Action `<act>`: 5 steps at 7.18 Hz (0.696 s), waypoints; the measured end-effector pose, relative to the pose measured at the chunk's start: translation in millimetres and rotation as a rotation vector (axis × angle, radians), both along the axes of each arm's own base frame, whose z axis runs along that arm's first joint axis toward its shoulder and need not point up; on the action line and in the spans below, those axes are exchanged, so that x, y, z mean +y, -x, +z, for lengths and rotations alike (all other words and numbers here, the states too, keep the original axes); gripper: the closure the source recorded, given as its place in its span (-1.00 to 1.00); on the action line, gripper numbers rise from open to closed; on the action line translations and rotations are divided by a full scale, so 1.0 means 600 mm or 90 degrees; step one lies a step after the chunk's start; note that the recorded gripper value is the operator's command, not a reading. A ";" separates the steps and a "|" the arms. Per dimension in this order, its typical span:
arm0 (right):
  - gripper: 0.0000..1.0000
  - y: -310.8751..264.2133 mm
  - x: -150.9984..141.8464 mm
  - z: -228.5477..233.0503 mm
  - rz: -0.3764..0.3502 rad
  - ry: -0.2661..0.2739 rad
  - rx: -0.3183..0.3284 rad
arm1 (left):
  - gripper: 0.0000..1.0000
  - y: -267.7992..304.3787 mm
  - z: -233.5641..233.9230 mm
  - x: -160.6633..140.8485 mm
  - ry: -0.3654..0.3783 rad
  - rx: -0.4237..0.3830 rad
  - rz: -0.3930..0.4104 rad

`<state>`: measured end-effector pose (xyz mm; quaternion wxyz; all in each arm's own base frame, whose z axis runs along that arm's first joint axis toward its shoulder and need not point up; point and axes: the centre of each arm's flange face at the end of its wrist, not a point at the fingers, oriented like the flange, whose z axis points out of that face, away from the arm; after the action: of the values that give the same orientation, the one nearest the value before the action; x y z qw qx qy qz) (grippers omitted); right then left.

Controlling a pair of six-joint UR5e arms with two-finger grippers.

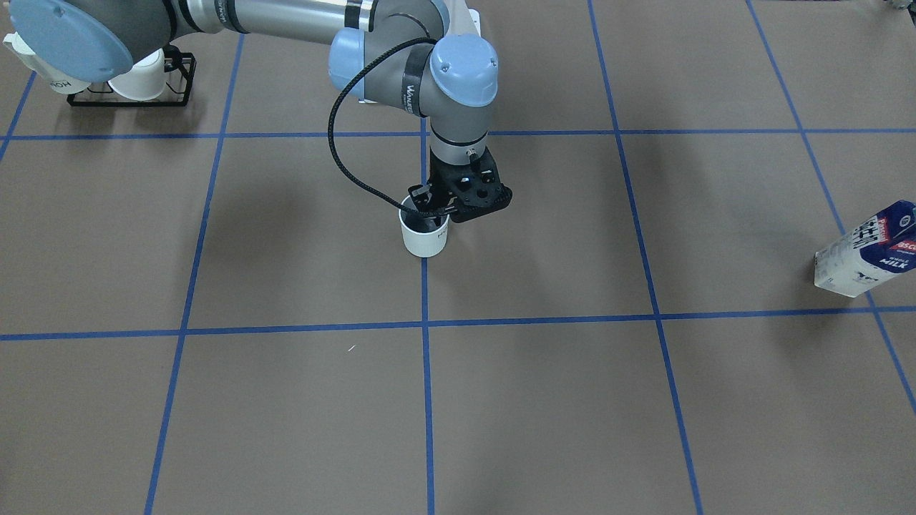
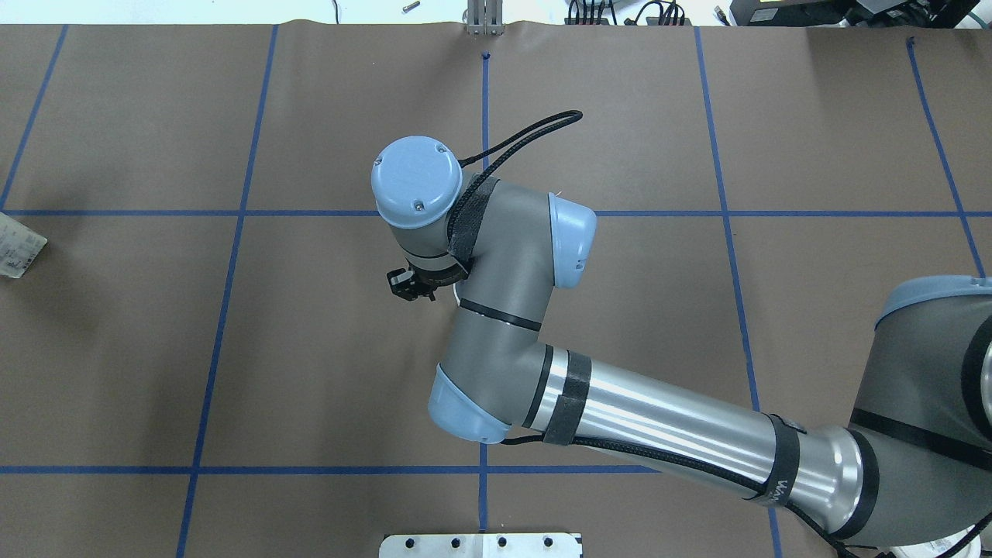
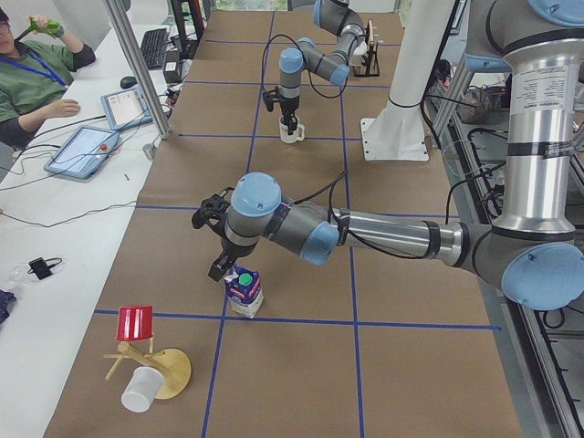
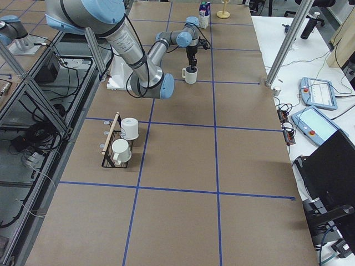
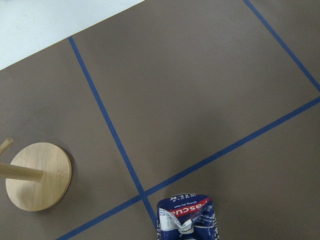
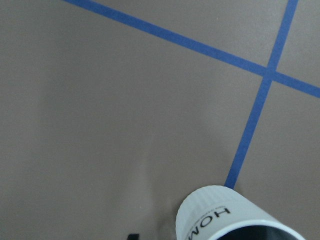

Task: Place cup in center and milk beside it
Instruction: 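Lower the mug onto the center grid crossing and open the right gripper, then lift the right gripper away from the mug and withdraw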

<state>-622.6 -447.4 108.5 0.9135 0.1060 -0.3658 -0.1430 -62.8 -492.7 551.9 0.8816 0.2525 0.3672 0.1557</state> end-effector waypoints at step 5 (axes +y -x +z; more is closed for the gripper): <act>-1.00 -0.364 -0.282 0.061 0.012 -0.042 -0.046 | -0.98 0.000 0.002 0.000 0.000 -0.001 0.001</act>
<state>-404.1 -616.7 145.2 0.8970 0.1446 -0.3927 -0.1423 -62.8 -492.4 553.3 0.8816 0.2520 0.3670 0.1568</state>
